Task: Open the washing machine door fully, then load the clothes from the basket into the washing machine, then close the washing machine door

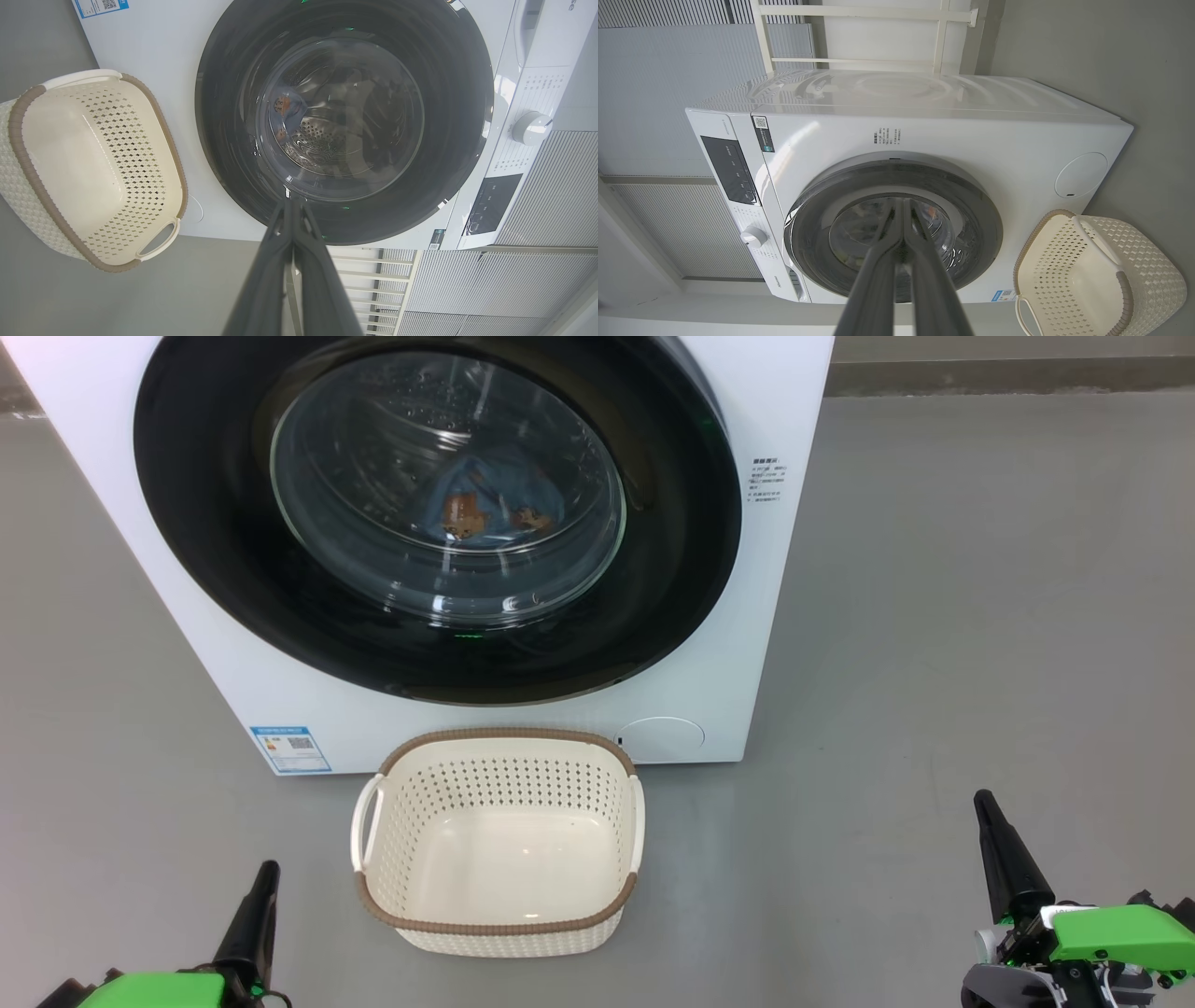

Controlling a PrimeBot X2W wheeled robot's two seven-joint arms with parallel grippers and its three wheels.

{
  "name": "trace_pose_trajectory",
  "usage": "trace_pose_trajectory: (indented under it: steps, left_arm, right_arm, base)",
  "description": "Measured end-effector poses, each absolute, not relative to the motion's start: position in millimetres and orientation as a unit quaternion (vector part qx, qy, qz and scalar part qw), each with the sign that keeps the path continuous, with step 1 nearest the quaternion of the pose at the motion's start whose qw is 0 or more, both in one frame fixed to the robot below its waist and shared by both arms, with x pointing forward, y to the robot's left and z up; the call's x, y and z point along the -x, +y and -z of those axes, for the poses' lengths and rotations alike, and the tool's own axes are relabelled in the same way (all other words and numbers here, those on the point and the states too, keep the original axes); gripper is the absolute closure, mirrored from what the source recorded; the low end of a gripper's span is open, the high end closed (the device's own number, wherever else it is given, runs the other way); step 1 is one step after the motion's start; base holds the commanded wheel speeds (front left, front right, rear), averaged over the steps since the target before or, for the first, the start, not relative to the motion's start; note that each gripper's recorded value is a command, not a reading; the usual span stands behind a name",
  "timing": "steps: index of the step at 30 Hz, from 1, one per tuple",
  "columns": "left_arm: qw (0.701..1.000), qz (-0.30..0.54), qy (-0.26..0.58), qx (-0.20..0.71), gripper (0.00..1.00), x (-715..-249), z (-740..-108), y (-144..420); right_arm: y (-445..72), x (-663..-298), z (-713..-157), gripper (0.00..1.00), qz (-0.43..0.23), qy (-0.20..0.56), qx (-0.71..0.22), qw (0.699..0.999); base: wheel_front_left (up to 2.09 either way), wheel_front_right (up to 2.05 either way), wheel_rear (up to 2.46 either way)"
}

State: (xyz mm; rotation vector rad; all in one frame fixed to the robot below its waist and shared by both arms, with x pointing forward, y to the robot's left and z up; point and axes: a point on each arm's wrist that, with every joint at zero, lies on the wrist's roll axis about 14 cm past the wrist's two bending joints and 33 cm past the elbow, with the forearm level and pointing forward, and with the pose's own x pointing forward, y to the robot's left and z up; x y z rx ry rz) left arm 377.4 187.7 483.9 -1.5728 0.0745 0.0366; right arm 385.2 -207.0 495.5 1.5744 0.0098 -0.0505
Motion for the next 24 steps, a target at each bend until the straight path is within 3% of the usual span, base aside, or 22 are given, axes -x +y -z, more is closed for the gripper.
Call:
trace_pose_trajectory:
  steps: [24]
  left_arm:
    - [0.706, -0.016, 0.033, 0.708, 1.0, -377.4, -484.0, 187.7]
  right_arm:
    - [-207.2, -385.2, -495.5, 1.0, 0.023, 0.004, -0.709, 0.705]
  base:
    - [0.0, 0.0, 0.0]
